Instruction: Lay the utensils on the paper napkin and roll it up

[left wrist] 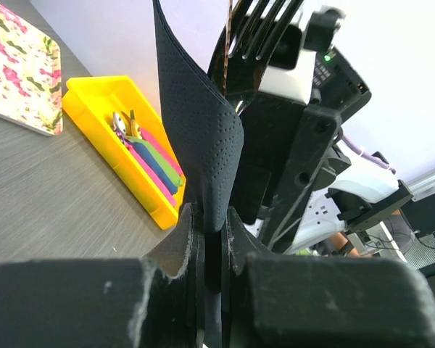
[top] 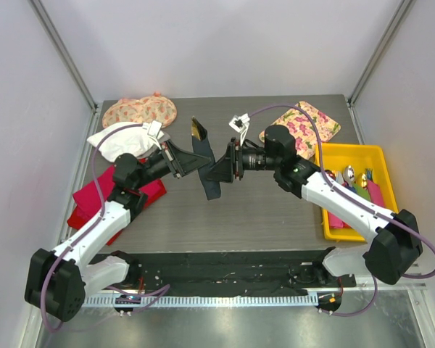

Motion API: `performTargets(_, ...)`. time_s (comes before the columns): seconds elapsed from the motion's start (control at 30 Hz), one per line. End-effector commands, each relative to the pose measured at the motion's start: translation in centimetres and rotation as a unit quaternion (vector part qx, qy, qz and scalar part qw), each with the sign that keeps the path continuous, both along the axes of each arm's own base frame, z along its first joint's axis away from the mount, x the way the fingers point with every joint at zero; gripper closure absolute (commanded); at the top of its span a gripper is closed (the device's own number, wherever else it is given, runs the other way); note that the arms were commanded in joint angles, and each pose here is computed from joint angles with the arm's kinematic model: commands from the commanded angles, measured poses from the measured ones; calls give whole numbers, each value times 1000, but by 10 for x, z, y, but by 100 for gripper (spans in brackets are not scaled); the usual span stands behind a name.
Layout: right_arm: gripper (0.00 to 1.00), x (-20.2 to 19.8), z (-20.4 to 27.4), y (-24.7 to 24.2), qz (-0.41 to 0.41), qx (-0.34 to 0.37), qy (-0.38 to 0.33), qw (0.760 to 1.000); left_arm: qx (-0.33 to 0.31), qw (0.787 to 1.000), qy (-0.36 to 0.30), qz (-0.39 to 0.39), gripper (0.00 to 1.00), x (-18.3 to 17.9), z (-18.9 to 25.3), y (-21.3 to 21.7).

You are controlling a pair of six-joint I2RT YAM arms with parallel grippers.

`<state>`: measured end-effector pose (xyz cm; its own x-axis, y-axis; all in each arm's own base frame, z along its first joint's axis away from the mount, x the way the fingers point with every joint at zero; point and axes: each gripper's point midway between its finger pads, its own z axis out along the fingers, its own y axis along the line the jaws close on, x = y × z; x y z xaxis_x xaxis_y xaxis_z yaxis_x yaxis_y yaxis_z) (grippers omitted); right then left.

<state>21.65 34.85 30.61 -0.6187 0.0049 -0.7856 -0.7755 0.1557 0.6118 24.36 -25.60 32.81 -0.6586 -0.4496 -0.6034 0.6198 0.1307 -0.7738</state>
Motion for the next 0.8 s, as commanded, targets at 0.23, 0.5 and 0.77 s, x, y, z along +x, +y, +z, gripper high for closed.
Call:
performTargets(0.23,99,-13,3,-1,28,13,-31,999,-31,998,-59,8,100,0,42,2)
performTargets(0.5,50,-16,-14,-4,30,-15,-6,999,-32,997,-63,10,100,1,43,3)
performTargets(0.77,77,-25,-27,-6,42,-27,-11,999,-31,998,-59,14,100,4,41,4)
